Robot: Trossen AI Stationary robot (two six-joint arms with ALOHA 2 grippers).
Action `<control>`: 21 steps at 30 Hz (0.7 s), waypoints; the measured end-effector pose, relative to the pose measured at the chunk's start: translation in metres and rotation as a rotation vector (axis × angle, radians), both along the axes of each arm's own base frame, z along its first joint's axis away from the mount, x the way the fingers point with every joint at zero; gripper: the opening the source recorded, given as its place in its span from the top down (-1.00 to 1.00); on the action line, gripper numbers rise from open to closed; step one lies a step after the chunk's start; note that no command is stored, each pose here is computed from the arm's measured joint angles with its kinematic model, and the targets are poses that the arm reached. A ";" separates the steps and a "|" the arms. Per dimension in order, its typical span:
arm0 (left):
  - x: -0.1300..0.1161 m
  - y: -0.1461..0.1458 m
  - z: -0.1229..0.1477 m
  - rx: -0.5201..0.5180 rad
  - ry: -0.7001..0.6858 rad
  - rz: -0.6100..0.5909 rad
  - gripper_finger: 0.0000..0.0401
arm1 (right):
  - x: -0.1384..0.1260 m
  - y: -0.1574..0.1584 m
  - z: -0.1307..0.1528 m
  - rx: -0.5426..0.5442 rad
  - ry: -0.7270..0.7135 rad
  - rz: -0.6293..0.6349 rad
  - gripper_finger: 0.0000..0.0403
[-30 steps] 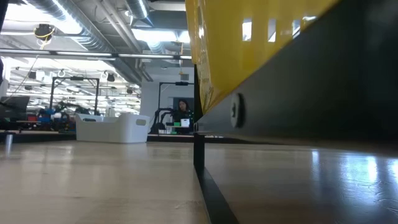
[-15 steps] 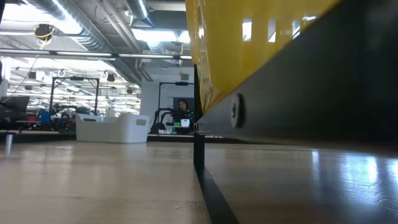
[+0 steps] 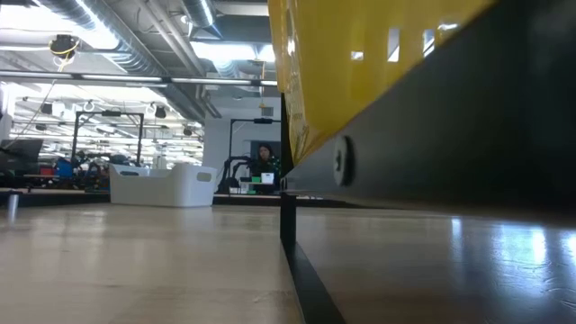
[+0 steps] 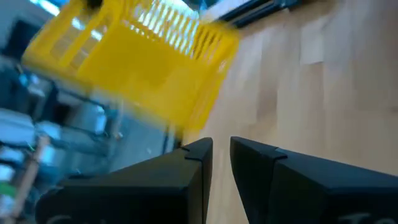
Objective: Stack baskets on shelf by color
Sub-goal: Stack the yellow bin on top of the yellow bin on the shelf
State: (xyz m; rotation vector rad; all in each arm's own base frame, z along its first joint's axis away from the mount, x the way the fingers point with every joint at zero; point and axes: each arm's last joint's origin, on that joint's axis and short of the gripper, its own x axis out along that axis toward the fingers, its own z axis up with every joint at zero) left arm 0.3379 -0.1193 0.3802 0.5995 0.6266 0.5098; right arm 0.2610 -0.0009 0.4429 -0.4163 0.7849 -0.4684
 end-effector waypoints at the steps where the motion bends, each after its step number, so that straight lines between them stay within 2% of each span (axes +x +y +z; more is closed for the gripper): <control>1: -0.005 -0.001 0.002 -0.027 -0.013 0.009 0.74 | -0.006 0.000 0.002 0.032 0.010 0.008 0.98; 5: -0.023 0.000 0.009 -0.118 -0.063 0.063 0.73 | -0.032 0.004 0.007 0.157 0.027 0.008 0.98; 10: -0.056 0.012 0.025 -0.147 -0.058 0.106 0.73 | -0.049 0.017 0.009 0.340 0.016 0.012 0.98; 15: -0.088 0.029 0.041 -0.158 -0.057 0.143 0.73 | -0.049 0.044 -0.006 0.566 0.118 0.033 0.98; 21: -0.121 0.042 0.060 -0.203 -0.111 0.147 0.73 | -0.032 0.084 -0.031 0.797 0.177 0.154 0.98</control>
